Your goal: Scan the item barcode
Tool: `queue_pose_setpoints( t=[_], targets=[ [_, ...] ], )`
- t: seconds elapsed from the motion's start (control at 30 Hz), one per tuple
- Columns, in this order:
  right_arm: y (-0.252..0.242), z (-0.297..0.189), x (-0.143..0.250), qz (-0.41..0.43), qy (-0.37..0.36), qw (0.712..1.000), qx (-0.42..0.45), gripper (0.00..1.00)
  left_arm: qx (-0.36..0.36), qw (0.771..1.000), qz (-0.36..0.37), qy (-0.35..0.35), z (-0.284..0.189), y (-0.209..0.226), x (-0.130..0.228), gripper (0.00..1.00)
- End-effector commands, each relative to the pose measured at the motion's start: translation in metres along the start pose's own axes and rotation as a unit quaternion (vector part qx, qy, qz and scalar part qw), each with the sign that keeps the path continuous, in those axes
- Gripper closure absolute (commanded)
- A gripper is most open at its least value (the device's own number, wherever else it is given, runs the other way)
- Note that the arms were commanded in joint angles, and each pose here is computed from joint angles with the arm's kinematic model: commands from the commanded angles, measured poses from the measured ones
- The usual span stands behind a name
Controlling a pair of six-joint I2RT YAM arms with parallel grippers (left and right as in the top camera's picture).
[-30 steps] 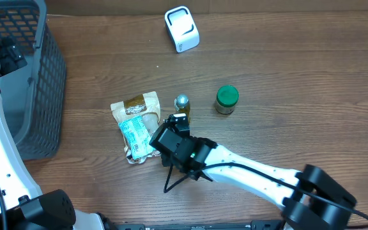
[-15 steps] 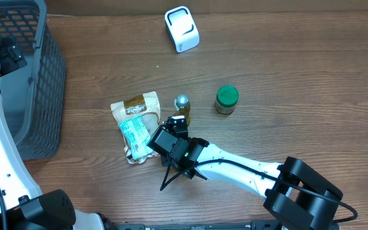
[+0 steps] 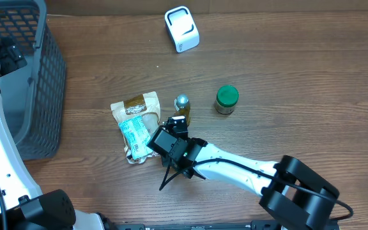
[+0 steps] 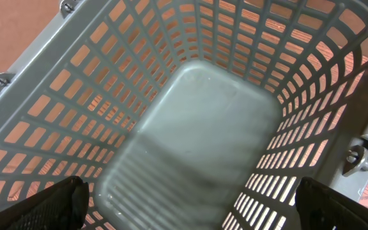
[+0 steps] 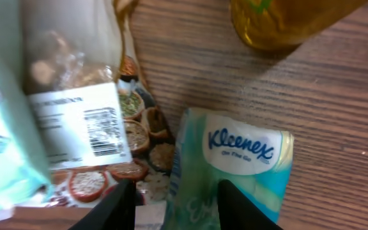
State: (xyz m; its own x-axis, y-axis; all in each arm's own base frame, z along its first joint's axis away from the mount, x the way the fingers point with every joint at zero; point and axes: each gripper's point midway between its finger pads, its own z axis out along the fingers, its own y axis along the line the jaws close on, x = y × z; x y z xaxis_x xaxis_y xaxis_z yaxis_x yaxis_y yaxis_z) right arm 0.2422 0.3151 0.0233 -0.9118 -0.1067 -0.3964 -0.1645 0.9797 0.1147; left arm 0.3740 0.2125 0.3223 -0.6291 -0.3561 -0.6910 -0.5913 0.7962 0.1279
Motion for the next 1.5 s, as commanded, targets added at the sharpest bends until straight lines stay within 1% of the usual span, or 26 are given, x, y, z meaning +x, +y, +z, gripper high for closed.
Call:
queue_pose_setpoints(
  t=[0.0, 0.07, 0.2, 0.27, 0.47, 0.6, 0.87, 1.0, 1.07, 1.1, 1.13, 1.17, 1.2, 1.27, 1.33, 1.4, 1.47],
  targets=[
    [-0.004, 0.008, 0.002, 0.001, 0.001, 1.000, 0.013, 0.62, 0.005, 1.000, 0.008, -0.008, -0.004, -0.002, -0.005, 0.00],
    [-0.004, 0.008, 0.002, 0.001, 0.000, 1.000, 0.013, 0.63, 0.005, 1.000, 0.008, -0.008, -0.004, -0.002, -0.005, 0.00],
    [-0.006, 0.008, 0.003, 0.000, 0.003, 1.000, 0.018, 0.70, 0.005, 1.000, 0.008, -0.008, -0.004, -0.001, -0.005, 0.00],
    [-0.010, 0.008, 0.002, 0.001, 0.004, 1.000, 0.024, 0.70, 0.005, 1.000, 0.008, -0.008, -0.004, -0.001, -0.005, 0.00],
    [-0.030, -0.001, -0.008, -0.007, -0.011, 0.997, 0.082, 0.70, 0.005, 1.000, 0.008, -0.008, -0.004, -0.002, -0.005, 0.01],
    [-0.031, -0.001, -0.006, -0.009, -0.007, 0.996, 0.085, 0.69, 0.005, 1.000, 0.008, -0.008, -0.004, -0.001, -0.005, 0.01],
    [-0.033, 0.000, -0.004, -0.013, -0.005, 0.996, 0.087, 0.69, 0.005, 1.000, 0.008, -0.008, -0.004, -0.001, -0.005, 0.00],
    [-0.037, 0.003, 0.001, -0.015, -0.002, 0.996, 0.090, 0.75, 0.005, 1.000, 0.008, -0.008, -0.004, -0.001, -0.005, 0.01],
    [-0.038, 0.003, 0.001, -0.017, -0.001, 0.996, 0.091, 0.83, 0.005, 1.000, 0.008, -0.008, -0.004, -0.001, -0.005, 0.00],
    [-0.038, 0.003, 0.001, -0.019, -0.001, 0.996, 0.091, 0.85, 0.005, 1.000, 0.008, -0.008, -0.004, -0.001, -0.005, 0.01],
    [-0.038, 0.003, 0.001, -0.022, -0.001, 0.996, 0.091, 0.86, 0.005, 1.000, 0.008, -0.008, -0.004, -0.001, -0.005, 0.01],
    [-0.038, 0.003, 0.002, -0.028, 0.000, 0.995, 0.091, 0.85, 0.005, 1.000, 0.008, -0.008, -0.004, -0.001, -0.005, 0.00],
    [-0.038, 0.003, 0.002, -0.030, 0.000, 0.995, 0.091, 0.83, 0.005, 1.000, 0.008, -0.008, -0.004, -0.001, -0.005, 0.00],
    [-0.035, 0.003, -0.001, -0.030, -0.003, 0.996, 0.088, 0.71, 0.005, 1.000, 0.008, -0.008, -0.004, -0.002, -0.005, 0.01],
    [-0.031, 0.000, -0.007, -0.053, -0.006, 0.995, 0.082, 0.63, 0.005, 1.000, 0.008, -0.008, -0.004, -0.001, -0.005, 0.00],
    [-0.023, -0.005, -0.014, -0.091, -0.006, 0.993, 0.074, 0.62, 0.005, 1.000, 0.008, -0.008, -0.004, -0.001, -0.005, 0.01],
    [-0.018, -0.013, -0.021, -0.101, -0.006, 0.992, 0.074, 0.62, 0.005, 1.000, 0.008, -0.008, -0.004, -0.001, -0.005, 0.01]
  ],
)
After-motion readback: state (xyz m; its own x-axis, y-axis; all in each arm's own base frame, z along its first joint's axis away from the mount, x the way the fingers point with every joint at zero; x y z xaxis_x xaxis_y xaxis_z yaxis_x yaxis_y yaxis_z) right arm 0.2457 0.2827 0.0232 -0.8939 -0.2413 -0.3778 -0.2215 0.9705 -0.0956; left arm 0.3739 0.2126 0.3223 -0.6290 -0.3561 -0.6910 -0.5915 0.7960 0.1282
